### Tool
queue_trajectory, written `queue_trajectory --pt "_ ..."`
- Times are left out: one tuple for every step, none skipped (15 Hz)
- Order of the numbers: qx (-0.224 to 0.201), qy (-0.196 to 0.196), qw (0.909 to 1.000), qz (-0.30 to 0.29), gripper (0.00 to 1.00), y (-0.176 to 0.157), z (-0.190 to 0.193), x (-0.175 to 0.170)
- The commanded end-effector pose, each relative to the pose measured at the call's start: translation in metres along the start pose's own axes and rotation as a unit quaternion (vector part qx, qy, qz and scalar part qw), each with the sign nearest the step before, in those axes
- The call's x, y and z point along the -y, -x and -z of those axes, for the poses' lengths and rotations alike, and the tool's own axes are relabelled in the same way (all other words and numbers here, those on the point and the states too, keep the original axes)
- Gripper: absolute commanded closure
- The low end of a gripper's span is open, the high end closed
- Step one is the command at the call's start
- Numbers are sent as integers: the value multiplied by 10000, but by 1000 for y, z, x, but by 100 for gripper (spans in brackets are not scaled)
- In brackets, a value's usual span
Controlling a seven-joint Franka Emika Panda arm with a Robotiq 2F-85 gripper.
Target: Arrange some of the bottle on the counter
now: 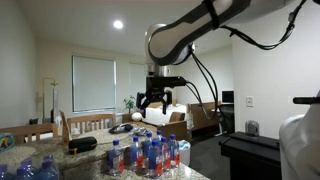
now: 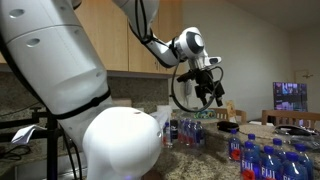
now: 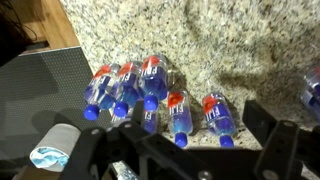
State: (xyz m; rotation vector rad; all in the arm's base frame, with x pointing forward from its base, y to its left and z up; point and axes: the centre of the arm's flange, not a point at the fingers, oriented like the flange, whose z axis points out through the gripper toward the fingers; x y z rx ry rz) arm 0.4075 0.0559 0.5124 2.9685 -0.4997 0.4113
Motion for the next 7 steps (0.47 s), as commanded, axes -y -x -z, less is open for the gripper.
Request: queue_trajectory --pt "326 -203 9987 333 0 56 3 12" --pt "315 -190 9986 370 0 70 -3 21" --pt "223 -121 9995 209 0 40 4 19" --pt "220 -91 9994 265 0 48 2 22" --pt "194 -69 9994 274 0 49 3 23" --pt "181 -60 9995 251 0 47 4 22" --pt "184 -58 9996 214 0 45 4 20"
